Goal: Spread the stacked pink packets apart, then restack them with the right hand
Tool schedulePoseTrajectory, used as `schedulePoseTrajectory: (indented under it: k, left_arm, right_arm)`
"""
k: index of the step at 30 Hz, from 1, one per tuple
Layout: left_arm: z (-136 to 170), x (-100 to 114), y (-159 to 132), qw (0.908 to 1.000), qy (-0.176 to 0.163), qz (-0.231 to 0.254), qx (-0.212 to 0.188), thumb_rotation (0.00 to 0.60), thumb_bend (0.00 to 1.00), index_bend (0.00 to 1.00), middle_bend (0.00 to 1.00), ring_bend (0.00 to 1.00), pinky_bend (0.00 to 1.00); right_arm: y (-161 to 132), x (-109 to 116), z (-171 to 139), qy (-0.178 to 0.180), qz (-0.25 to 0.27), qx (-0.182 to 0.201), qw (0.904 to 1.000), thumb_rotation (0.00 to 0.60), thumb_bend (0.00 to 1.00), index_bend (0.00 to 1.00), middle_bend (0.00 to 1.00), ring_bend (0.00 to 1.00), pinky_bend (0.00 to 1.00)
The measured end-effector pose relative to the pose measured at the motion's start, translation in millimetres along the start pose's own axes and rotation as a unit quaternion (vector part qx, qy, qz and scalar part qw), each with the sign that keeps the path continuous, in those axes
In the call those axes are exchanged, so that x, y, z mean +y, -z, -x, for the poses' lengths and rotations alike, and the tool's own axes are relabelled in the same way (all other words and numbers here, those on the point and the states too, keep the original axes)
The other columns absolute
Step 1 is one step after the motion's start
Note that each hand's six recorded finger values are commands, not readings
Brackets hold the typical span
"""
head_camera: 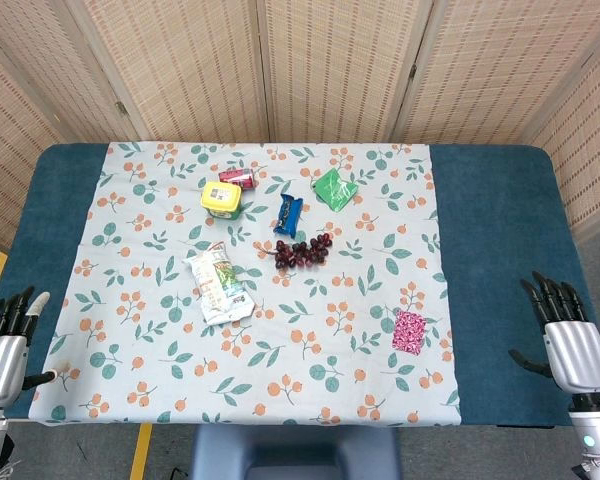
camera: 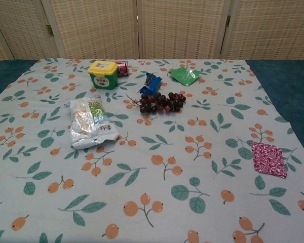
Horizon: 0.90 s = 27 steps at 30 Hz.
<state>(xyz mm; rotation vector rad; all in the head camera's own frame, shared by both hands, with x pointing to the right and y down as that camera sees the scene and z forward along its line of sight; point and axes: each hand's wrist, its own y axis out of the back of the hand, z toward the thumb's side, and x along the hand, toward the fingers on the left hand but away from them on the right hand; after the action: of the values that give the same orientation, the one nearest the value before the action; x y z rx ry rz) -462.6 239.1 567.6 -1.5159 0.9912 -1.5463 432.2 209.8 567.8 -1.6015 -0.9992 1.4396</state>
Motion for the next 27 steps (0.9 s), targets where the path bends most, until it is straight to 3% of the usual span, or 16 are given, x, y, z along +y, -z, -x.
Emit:
schedulePoseTrajectory:
  k: [27]
  left_arm:
    - [3,-1,1,0.9999,-0.005,0.008,-0.003,0.6,0.19,0.0,0.0,0.0,0.0]
  right_arm:
    - [-11,-5,1,-0.022,0.051,0.031,0.998,0.6,0.08,0.04,0.05,0.03,0.0]
